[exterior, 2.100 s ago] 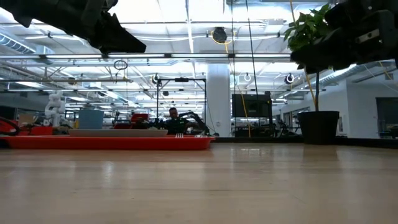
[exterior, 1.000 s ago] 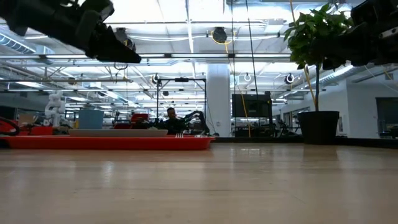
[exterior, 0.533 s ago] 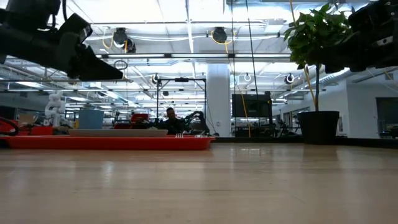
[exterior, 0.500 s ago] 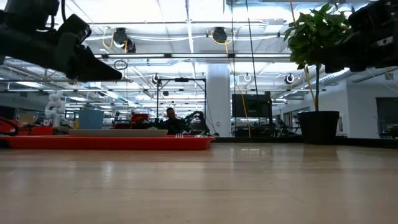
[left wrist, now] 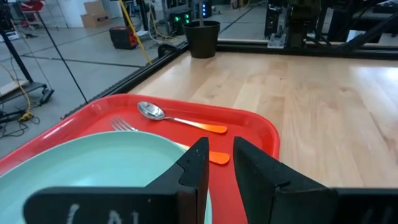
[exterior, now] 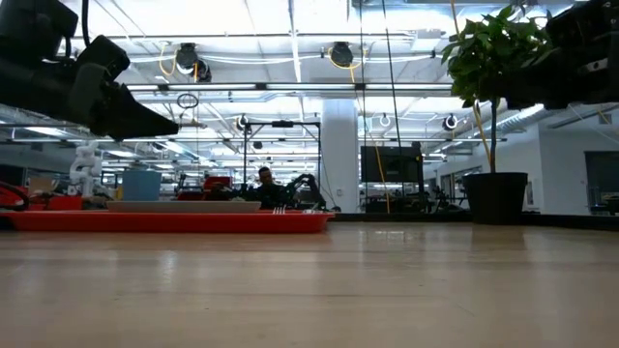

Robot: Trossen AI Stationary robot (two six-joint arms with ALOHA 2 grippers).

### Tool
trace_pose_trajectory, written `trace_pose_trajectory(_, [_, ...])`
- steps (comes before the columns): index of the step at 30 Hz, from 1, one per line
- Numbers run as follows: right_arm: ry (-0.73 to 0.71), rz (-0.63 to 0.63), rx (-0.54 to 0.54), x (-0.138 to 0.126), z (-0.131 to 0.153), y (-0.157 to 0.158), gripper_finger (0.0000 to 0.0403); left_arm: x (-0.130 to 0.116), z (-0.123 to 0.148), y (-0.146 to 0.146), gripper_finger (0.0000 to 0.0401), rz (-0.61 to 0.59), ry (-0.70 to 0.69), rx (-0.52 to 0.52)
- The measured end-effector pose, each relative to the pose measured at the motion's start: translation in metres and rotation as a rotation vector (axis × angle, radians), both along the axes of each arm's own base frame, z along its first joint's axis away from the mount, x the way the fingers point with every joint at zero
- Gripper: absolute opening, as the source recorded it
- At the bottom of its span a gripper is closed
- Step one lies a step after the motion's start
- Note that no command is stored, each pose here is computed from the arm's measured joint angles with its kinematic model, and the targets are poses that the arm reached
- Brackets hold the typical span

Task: Pick and place plate/cup/fork/spoon on tray
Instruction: Return to Home Position

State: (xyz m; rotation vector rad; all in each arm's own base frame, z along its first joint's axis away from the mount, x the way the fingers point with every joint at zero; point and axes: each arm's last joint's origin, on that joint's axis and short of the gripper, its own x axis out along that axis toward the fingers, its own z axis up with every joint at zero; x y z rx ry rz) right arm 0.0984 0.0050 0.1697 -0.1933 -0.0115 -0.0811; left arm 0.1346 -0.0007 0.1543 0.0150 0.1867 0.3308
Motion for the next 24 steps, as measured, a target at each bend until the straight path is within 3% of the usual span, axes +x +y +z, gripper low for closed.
trace_pose_trajectory(15, [0.006,0.058,-0.024,-0.0010,-0.0008,0.0017,0.0000,-0.0012,-0.0050,0.0002,0.0076,0.009,0.039,-0.012])
trace_pose_trajectory(24, [0.064,0.058,0.054,0.0028,-0.0057,0.0021,0.0000,-0.0045,-0.0076,0.0015,0.0076,0.047,0.074,-0.003])
